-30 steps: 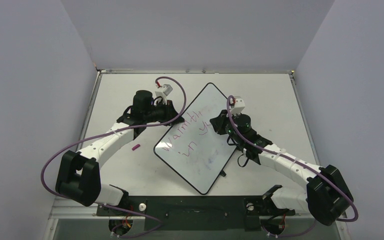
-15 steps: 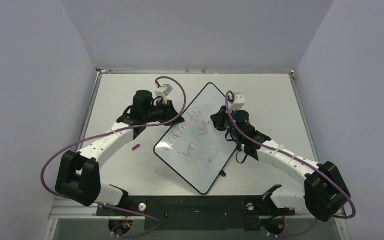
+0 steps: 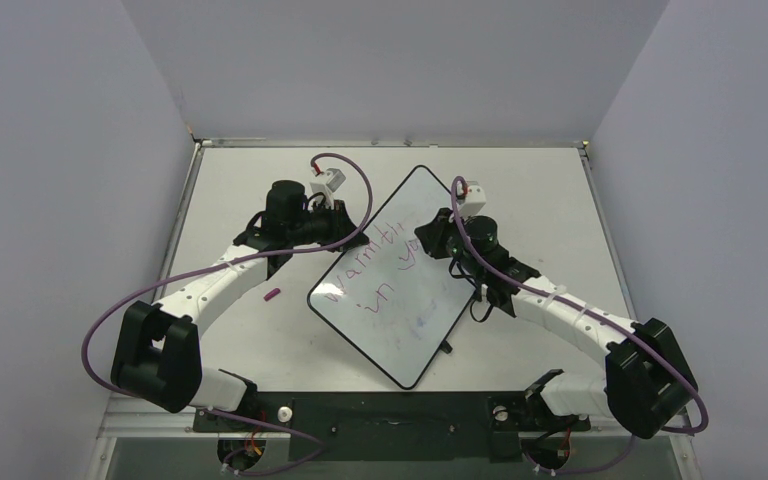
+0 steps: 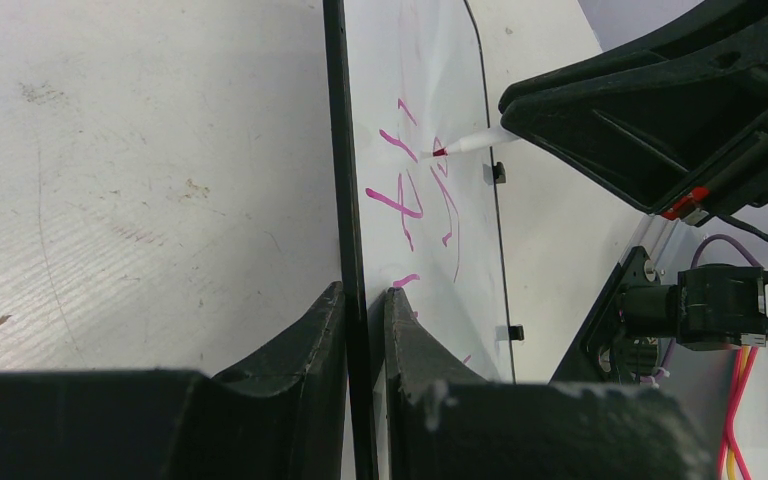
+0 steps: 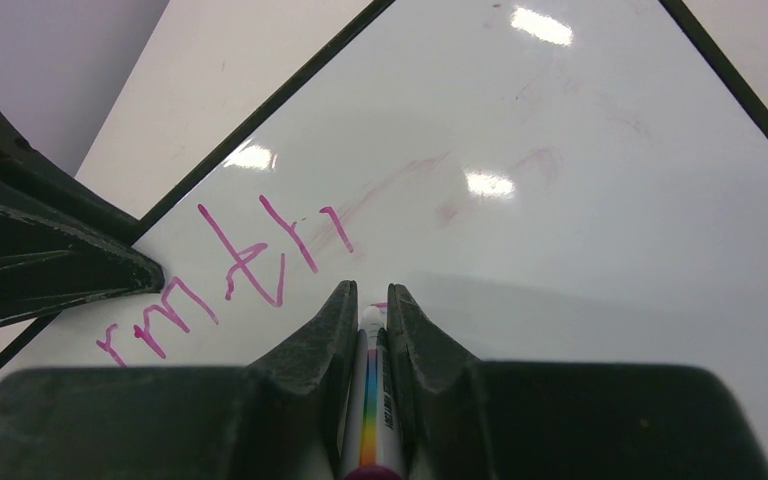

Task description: Write a sentence on the whiteboard

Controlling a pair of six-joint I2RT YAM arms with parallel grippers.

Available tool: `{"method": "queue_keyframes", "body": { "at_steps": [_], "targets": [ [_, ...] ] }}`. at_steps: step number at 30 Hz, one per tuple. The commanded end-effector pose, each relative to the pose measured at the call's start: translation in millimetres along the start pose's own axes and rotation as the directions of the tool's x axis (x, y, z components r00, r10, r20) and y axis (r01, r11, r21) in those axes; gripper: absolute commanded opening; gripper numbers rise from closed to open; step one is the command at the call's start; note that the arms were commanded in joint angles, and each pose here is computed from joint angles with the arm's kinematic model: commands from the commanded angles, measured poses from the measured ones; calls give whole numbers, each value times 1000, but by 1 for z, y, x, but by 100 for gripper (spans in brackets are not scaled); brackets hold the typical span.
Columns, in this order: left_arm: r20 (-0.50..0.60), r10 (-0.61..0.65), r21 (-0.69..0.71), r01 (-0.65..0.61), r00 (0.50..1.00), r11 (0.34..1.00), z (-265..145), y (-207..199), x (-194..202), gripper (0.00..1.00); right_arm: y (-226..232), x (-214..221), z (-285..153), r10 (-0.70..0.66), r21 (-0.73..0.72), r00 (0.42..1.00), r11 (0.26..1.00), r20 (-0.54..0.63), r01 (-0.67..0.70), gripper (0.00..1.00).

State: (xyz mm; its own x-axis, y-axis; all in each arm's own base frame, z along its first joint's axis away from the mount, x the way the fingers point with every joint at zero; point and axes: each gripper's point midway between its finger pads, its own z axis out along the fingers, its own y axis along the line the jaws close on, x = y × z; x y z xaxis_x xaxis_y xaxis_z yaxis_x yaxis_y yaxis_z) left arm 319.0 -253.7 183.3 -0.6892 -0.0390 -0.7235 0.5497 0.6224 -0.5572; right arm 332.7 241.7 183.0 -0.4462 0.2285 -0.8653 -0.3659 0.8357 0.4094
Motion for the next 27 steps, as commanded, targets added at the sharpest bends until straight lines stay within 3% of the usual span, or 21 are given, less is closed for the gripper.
{"method": "queue_keyframes", "body": {
  "at_steps": [1,17,27],
  "targets": [
    [89,131,-35,-128,987,991,-4,5,-25,0,17,-10,-1,22,-80,999,997,34,-20,0],
    [92,133,-36,-130,987,991,-6,4,-24,0,16,-36,-25,20,-53,994,998,108,-14,0],
    [93,132,-35,-129,987,991,-4,4,-25,0,-2,-36,-17,22,13,994,1000,103,-23,0]
  ]
}}
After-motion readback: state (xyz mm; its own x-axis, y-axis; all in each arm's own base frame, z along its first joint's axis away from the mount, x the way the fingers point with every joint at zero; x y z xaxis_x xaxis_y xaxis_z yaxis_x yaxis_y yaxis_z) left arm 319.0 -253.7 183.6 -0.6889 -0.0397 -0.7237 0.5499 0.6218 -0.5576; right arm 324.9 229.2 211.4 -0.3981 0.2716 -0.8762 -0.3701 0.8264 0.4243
